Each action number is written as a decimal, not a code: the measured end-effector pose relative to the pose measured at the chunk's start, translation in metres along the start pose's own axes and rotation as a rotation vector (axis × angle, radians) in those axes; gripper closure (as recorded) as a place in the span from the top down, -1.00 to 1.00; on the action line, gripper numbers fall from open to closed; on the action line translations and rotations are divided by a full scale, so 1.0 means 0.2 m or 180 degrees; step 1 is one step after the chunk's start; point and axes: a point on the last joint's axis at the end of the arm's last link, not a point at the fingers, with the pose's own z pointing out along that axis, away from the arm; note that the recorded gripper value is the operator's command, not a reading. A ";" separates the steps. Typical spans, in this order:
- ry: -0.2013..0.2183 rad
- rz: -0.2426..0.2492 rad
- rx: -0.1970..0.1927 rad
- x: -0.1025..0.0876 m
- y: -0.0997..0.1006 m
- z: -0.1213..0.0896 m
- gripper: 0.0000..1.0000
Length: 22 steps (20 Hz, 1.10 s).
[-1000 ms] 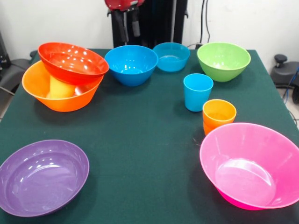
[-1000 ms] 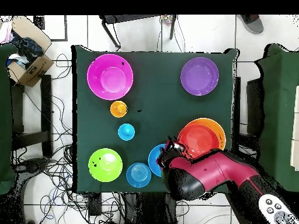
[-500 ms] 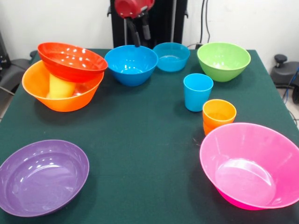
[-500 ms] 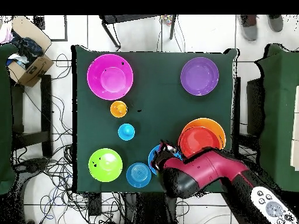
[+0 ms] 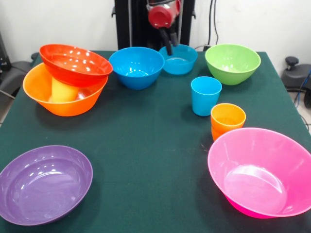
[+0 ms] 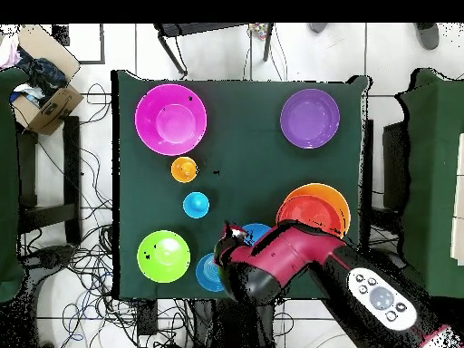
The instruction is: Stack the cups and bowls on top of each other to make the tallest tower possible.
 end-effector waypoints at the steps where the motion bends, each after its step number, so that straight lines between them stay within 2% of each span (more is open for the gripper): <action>1: -0.0003 -0.0048 -0.0049 -0.02 0.02 0.03 1.00; 6: 0.0062 -0.0066 -0.0184 0.00 0.04 0.07 1.00; 10: 0.0180 -0.0081 -0.0302 0.08 0.03 0.08 1.00; 11: 0.0236 -0.0112 -0.0349 0.13 0.03 0.08 1.00; 13: 0.0266 -0.0138 -0.0376 0.16 0.02 0.08 1.00; 19: 0.0383 -0.0361 -0.0482 0.31 -0.01 0.05 1.00; 22: 0.0387 -0.0461 -0.0491 0.34 -0.04 0.05 1.00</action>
